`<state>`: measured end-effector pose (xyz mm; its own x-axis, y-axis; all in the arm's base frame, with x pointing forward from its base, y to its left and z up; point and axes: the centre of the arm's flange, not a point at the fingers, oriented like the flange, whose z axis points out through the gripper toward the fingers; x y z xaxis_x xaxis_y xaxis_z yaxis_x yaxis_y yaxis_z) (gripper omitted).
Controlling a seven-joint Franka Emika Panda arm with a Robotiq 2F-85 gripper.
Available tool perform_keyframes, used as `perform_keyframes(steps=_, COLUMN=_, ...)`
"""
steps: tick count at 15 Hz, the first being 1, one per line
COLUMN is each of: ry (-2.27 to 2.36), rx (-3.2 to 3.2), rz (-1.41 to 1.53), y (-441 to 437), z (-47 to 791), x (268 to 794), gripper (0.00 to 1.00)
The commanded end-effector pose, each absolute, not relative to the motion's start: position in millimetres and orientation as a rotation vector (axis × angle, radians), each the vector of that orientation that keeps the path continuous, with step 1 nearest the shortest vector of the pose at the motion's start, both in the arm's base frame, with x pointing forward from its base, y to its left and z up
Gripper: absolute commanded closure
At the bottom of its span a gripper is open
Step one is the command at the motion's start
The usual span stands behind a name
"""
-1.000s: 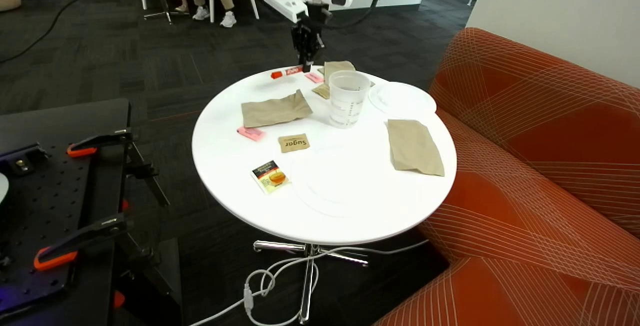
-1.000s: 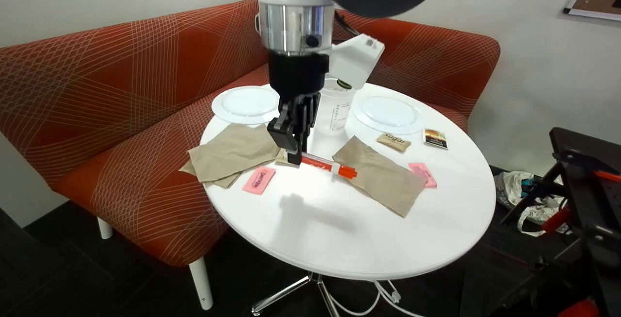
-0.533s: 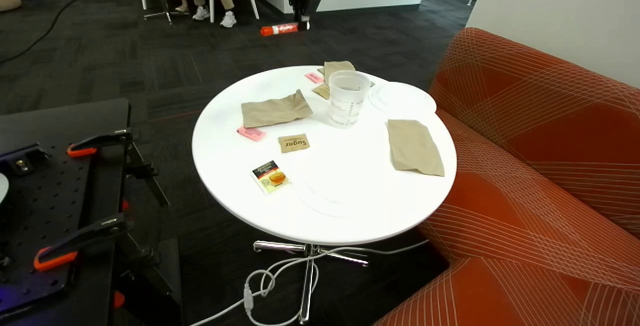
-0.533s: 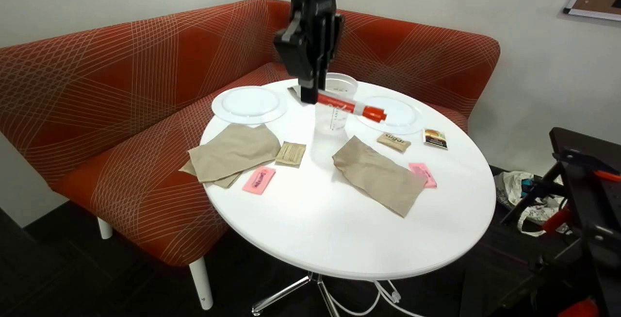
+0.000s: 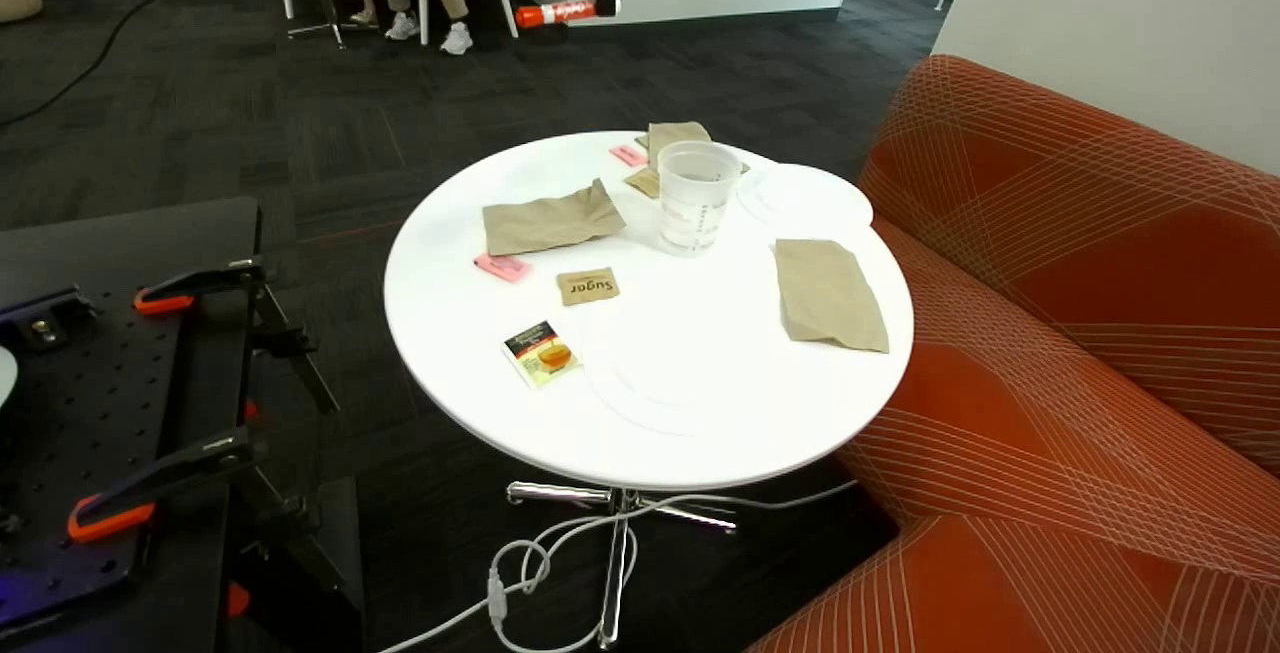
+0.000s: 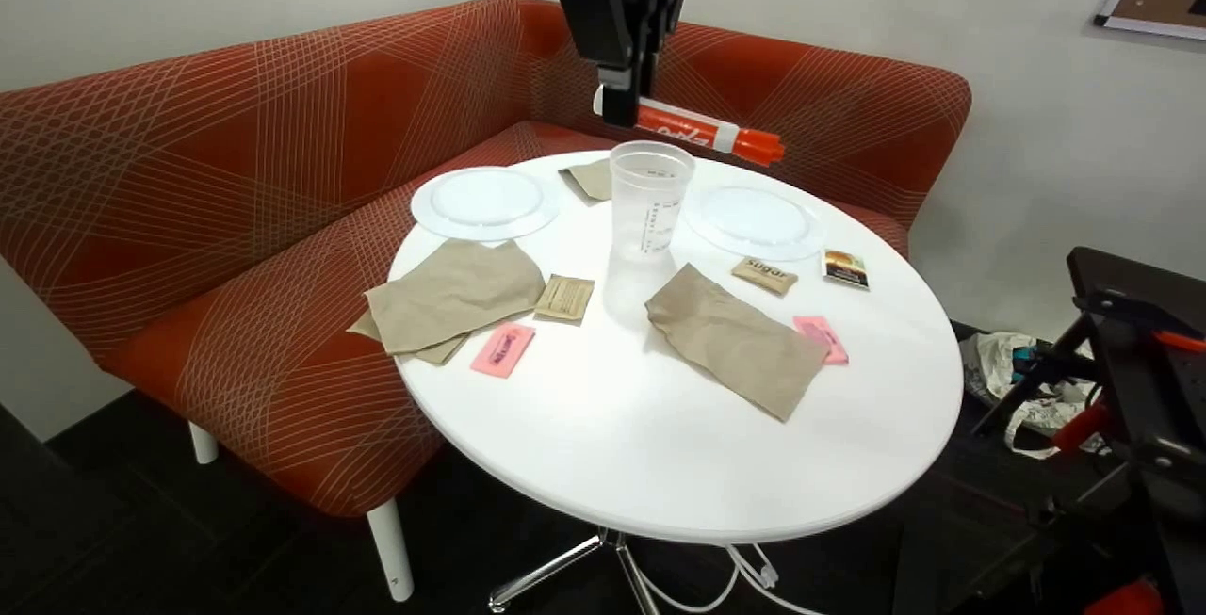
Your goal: Put the marker in the cup
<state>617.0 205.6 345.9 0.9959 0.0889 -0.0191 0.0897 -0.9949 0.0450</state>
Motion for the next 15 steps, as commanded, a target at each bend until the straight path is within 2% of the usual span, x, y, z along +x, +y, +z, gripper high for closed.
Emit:
perform_keyframes(steps=1, ry=0.138, rx=3.092, rz=-0.031, y=205.5, z=343.5, x=617.2, gripper=0.79)
perform_keyframes(steps=2, ry=0.138, rx=3.092, rz=-0.034, y=205.5, z=342.2, x=617.3, gripper=0.95)
perform_keyframes(steps=15, ry=-0.797, rx=2.872, rz=0.597, y=219.7, z=320.4, x=597.3, gripper=0.95)
